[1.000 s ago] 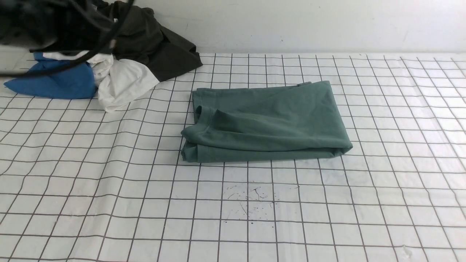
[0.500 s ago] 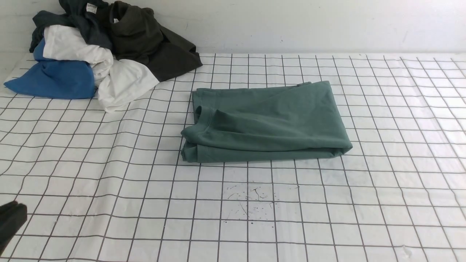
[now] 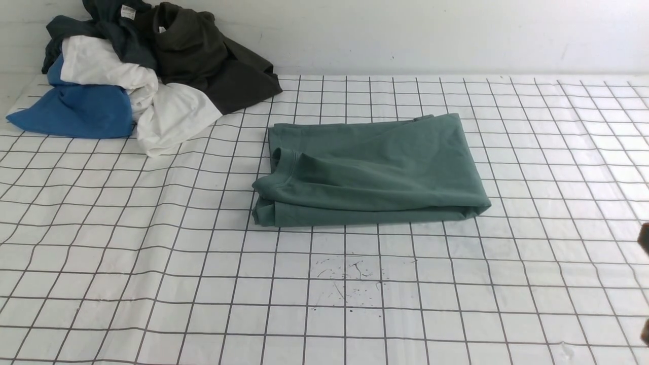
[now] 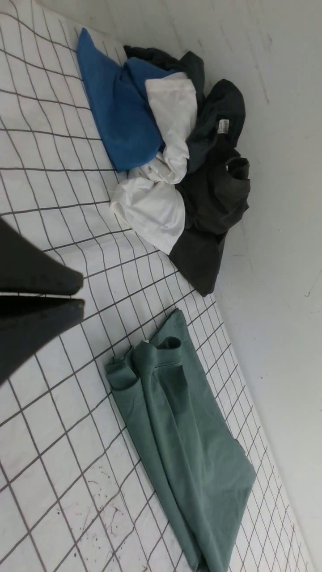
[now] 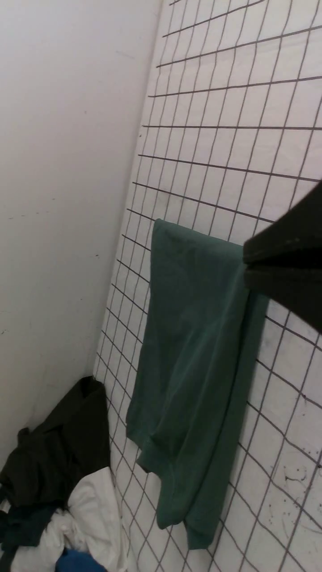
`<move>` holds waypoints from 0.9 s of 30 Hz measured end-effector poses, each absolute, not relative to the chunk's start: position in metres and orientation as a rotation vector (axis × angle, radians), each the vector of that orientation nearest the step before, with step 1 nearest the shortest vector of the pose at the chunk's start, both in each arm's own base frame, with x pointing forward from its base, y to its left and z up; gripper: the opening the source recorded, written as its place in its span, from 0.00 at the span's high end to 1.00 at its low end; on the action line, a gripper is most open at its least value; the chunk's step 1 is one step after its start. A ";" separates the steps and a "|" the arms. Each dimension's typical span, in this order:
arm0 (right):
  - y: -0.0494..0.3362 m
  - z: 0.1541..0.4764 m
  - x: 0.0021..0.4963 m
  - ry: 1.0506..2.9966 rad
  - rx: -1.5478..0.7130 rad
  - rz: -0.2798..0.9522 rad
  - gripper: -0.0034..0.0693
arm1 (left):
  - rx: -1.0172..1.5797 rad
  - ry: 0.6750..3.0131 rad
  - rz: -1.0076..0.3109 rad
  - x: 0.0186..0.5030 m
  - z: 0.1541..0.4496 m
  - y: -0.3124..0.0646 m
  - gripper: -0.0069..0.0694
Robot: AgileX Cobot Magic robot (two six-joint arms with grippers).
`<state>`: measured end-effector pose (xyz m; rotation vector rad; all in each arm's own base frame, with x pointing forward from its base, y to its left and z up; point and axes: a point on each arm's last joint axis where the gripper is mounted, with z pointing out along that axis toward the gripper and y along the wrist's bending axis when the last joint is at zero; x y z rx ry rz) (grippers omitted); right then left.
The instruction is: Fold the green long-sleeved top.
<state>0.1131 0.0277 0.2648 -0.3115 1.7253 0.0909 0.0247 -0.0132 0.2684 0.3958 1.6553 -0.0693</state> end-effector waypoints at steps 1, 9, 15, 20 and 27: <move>0.027 0.256 0.112 1.741 -0.314 0.089 0.97 | 0.399 1.665 -0.070 0.025 0.267 -0.013 0.92; 0.015 0.202 0.062 1.618 -0.293 0.095 0.97 | 0.402 1.673 -0.071 0.025 0.266 -0.013 0.92; 0.010 0.186 0.055 1.688 -0.242 0.038 0.97 | 0.404 1.677 -0.071 0.024 0.265 -0.013 0.92; 0.002 0.181 0.055 1.757 -0.156 -0.095 0.97 | 0.410 1.694 -0.074 0.024 0.264 -0.014 0.92; -0.002 0.181 0.055 1.766 -0.129 -0.167 0.97 | 0.410 1.694 -0.074 0.024 0.264 -0.014 0.92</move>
